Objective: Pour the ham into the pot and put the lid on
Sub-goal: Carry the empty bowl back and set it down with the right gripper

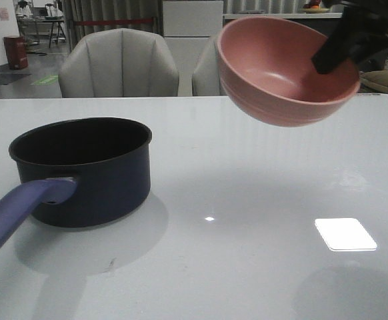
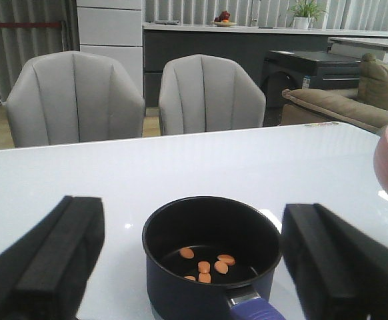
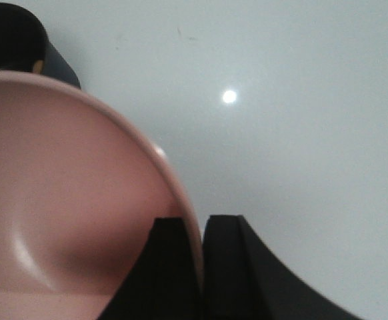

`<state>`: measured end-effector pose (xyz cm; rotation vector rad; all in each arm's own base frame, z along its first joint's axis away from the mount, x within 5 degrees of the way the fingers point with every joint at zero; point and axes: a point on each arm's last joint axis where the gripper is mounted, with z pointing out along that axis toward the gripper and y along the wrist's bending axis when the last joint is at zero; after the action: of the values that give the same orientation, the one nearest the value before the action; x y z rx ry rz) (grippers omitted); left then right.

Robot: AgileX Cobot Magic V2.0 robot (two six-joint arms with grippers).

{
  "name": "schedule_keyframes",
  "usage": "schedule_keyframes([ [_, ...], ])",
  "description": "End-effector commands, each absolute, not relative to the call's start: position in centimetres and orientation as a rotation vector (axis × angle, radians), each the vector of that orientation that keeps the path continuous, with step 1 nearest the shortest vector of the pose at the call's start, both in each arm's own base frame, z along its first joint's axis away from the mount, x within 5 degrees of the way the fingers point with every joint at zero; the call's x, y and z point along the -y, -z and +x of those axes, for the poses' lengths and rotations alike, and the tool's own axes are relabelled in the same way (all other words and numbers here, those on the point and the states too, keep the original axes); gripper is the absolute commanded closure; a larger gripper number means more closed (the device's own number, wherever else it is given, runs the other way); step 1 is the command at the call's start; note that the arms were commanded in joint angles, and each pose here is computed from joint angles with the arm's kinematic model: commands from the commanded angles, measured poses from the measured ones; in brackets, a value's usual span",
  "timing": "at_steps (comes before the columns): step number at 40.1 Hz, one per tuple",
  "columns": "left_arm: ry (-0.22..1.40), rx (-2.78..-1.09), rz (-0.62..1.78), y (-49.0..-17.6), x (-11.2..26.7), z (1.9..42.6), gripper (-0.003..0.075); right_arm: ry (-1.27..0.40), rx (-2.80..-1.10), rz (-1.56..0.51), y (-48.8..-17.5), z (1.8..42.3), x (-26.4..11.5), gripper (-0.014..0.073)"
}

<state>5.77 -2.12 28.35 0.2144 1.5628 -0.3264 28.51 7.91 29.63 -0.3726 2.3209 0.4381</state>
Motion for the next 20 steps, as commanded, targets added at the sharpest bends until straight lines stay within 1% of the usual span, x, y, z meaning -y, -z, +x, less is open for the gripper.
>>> schedule_keyframes([
  [1, 0.348, -1.466, 0.197, -29.9, 2.1, 5.7, 0.0136, -0.423, -2.329, -0.268, -30.4, 29.1, -6.6, 0.0458],
  [7, 0.348, -1.466, 0.197, -29.9, 2.1, 5.7, 0.0136, -0.365, -2.436, -0.207, -28.0, 30.4, -5.6, 0.0458],
  [12, 0.348, -1.466, 0.197, -29.9, 2.1, 5.7, 0.0136, -0.336, -2.510, -0.185, -26.0, 31.8, -5.5, 0.0458],
  [20, 0.348, -1.466, 0.197, -29.9, 2.1, 5.7, 0.0136, -0.358, -2.608, -0.158, -23.4, 34.4, -5.8, 0.0458],
])
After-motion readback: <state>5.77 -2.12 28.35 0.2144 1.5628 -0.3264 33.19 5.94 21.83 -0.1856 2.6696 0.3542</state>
